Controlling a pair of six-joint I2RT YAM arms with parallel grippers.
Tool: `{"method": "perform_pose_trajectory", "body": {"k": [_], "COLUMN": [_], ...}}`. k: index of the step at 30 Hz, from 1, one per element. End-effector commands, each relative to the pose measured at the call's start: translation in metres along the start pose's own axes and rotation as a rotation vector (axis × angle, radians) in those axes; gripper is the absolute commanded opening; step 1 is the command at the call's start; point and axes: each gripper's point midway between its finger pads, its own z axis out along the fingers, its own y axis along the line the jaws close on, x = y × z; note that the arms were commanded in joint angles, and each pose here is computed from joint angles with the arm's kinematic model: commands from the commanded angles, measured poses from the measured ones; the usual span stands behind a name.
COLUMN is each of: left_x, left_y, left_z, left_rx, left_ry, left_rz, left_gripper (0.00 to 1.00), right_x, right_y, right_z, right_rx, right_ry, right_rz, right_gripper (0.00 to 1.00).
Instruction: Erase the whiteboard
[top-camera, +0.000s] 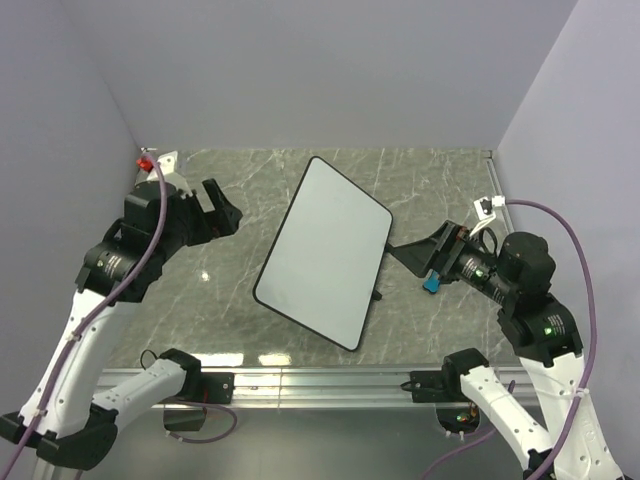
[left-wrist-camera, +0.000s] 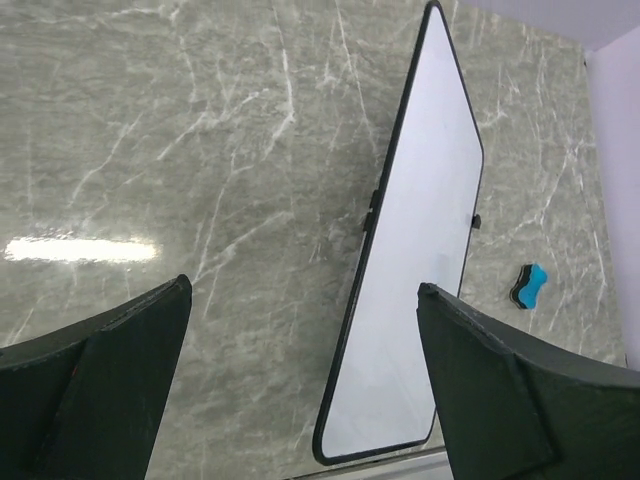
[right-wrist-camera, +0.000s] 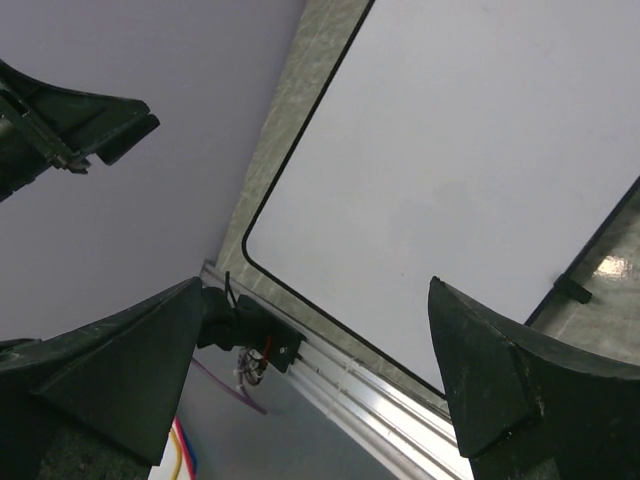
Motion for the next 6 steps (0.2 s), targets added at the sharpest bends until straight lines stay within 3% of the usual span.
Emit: {"method": "perform_pose_trajectory", "body": {"k": [1,6], "left_x": [0.001,-0.002], "left_y": [0.013,0.016], "left_z": [-0.008,-0.020], "left_rx": [-0.063,-0.097], "left_ry": [-0.013,0.004], "left_rz": [-0.021,-0.040], "left_gripper": [0.99,0.99], "right_x": [-0.006,0.002], "right_y": [0.015,0.026], "right_z": [-0.002,-0.010], "right_rx": [-0.076,-0.121], "right_ry": [-0.019,0.029], "right_rz": [-0.046,-0.065], "right_gripper": [1.00,1.00]}}
